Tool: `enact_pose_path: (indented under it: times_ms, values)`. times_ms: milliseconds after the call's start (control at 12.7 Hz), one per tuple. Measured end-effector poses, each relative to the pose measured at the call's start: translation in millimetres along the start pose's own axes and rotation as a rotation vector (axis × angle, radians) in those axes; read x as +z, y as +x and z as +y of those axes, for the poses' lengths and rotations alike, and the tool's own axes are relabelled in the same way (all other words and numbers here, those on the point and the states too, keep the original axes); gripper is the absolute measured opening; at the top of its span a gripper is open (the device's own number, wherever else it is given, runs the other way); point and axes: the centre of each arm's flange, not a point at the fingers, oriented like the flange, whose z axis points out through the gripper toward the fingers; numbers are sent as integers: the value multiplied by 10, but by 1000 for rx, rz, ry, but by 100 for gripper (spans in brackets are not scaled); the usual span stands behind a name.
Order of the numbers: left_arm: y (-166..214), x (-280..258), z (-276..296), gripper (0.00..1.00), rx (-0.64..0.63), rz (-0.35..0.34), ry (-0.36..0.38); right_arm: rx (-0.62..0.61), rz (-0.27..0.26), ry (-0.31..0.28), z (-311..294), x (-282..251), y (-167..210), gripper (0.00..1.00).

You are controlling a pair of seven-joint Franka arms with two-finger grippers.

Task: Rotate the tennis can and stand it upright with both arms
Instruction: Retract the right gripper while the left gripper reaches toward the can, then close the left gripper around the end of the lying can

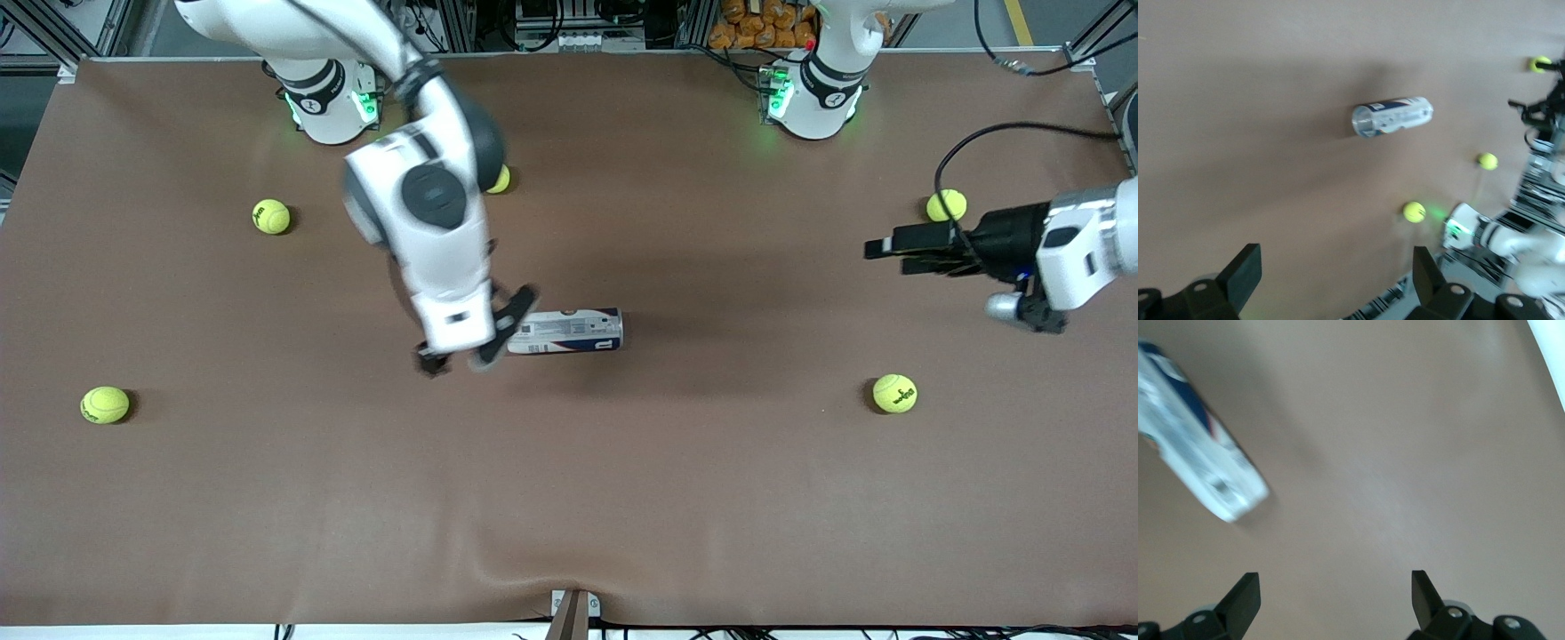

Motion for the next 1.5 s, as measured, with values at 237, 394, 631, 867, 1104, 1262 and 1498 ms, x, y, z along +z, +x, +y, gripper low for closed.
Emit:
enact_pose_path:
  times_ms: [237, 394, 631, 867, 1104, 1262, 1498]
  values:
    - [215, 397, -259, 100, 45, -42, -153, 49, -28, 12, 155, -18, -136, 100]
    - [335, 695, -448, 100, 33, -67, -249, 117, -41, 20, 492, -11, -362, 100]
    - [464, 1090, -573, 100, 48, -109, -313, 303, -66, 137, 1247, -75, -1096, 100]
    - [621, 1519, -646, 100, 69, -122, -378, 480, -92, 236, 1854, -281, -1995, 100]
    - [783, 1987, -654, 100, 65, -111, -428, 679, -141, 267, 1955, -715, -2553, 100]
    - [876, 2339, -656, 100, 76, -97, -440, 779, -121, 308, 1948, -1024, -2885, 100]
    - [948, 2868, -698, 100, 62, -72, -514, 900, -89, 319, 1892, -1377, -3369, 100]
